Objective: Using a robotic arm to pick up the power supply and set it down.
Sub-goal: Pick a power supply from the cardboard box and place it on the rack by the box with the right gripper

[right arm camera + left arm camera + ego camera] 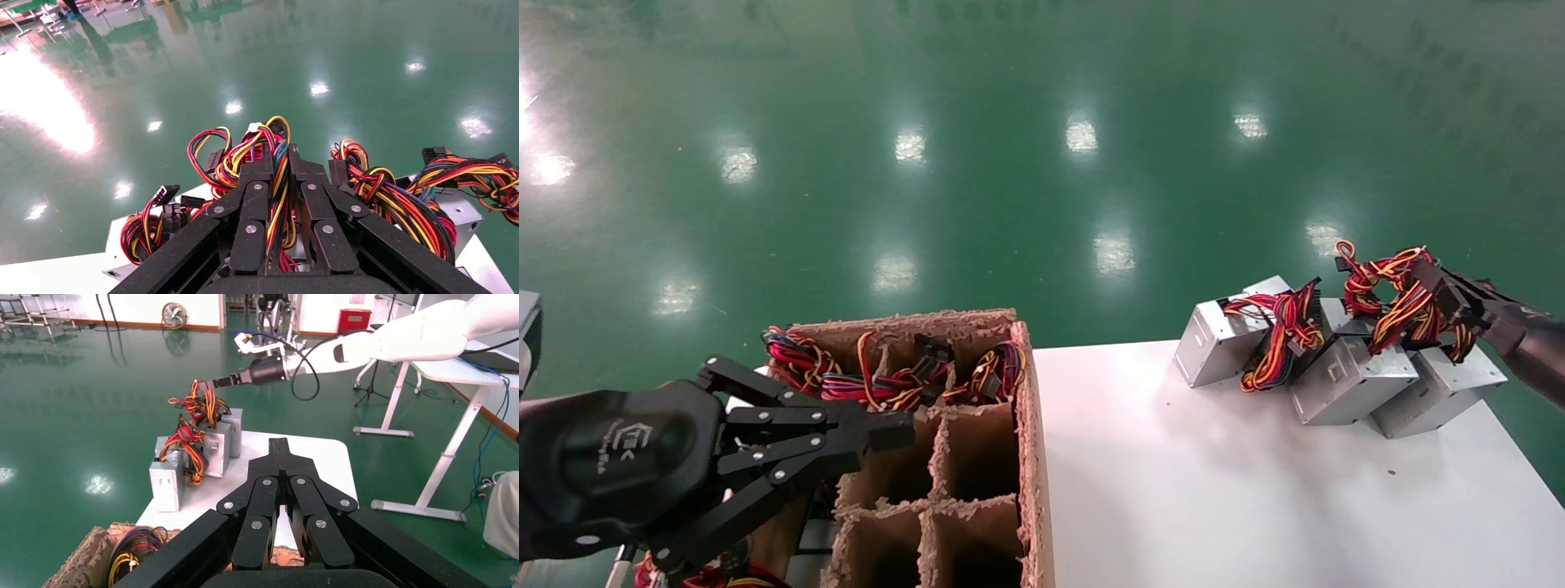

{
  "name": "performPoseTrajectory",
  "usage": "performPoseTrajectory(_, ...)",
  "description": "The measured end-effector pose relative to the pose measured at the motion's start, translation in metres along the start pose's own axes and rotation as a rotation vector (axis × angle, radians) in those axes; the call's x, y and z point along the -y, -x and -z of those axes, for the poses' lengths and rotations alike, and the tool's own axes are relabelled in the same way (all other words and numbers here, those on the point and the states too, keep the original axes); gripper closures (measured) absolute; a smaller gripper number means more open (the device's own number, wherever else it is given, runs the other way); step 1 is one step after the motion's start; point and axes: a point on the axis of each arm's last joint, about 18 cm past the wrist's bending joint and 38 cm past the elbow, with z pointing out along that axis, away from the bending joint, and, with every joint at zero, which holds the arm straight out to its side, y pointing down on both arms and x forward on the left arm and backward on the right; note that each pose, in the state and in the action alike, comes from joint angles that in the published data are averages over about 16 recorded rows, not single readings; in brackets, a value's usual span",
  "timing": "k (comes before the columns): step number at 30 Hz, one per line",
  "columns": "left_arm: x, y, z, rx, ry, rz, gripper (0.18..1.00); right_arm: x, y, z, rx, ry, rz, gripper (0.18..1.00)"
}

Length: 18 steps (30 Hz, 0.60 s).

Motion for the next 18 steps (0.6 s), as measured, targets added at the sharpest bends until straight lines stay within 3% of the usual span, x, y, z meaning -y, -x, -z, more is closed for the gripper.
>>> performPoseTrajectory(18, 0.0, 0.0, 0.0, 0.0, 0.0, 0.0, 0.993, 0.0032, -0.0017, -0.0055, -0.012, -0.005, 0.032, 0.96)
